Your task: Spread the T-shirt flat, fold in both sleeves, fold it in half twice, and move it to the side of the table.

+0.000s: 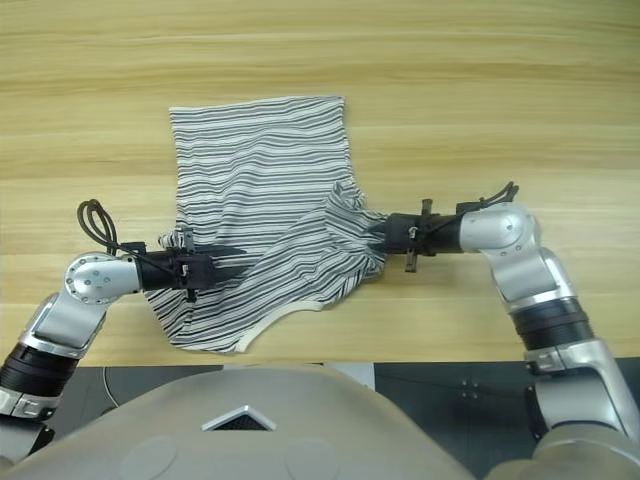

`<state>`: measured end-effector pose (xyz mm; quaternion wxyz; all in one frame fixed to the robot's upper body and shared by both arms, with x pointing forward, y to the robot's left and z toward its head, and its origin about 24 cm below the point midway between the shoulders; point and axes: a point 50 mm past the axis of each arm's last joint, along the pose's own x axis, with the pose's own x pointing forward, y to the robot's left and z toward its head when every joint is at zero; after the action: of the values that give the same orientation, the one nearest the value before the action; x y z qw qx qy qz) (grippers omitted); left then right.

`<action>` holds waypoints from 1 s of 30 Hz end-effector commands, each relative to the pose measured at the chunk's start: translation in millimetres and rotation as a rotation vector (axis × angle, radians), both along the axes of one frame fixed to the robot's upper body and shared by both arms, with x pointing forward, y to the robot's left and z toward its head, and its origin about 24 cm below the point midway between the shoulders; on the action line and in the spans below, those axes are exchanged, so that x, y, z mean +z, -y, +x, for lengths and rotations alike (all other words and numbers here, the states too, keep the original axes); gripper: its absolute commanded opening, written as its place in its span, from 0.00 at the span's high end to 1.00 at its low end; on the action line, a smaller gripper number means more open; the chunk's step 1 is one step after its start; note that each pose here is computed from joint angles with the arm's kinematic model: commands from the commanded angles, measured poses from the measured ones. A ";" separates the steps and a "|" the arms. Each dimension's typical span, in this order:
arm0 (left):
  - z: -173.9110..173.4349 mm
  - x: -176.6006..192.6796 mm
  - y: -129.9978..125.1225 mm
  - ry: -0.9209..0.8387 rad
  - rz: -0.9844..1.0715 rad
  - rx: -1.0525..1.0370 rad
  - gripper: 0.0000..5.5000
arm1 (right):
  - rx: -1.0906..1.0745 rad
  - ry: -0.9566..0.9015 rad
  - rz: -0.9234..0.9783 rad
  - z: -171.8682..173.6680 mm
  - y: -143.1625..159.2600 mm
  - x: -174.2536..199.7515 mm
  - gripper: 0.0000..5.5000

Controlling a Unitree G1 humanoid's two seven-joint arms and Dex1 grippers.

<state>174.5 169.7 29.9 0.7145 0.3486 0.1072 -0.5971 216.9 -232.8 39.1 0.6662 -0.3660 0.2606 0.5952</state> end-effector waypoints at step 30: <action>-11.3 -59.2 -87.9 -0.404 0.537 0.082 0.76 | -0.096 -0.251 -0.103 -33.6 47.2 -6.9 0.78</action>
<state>222.4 224.2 28.6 0.6967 0.4451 0.2040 -0.5243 191.9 -276.8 49.6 0.6457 -0.3169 0.3527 0.5986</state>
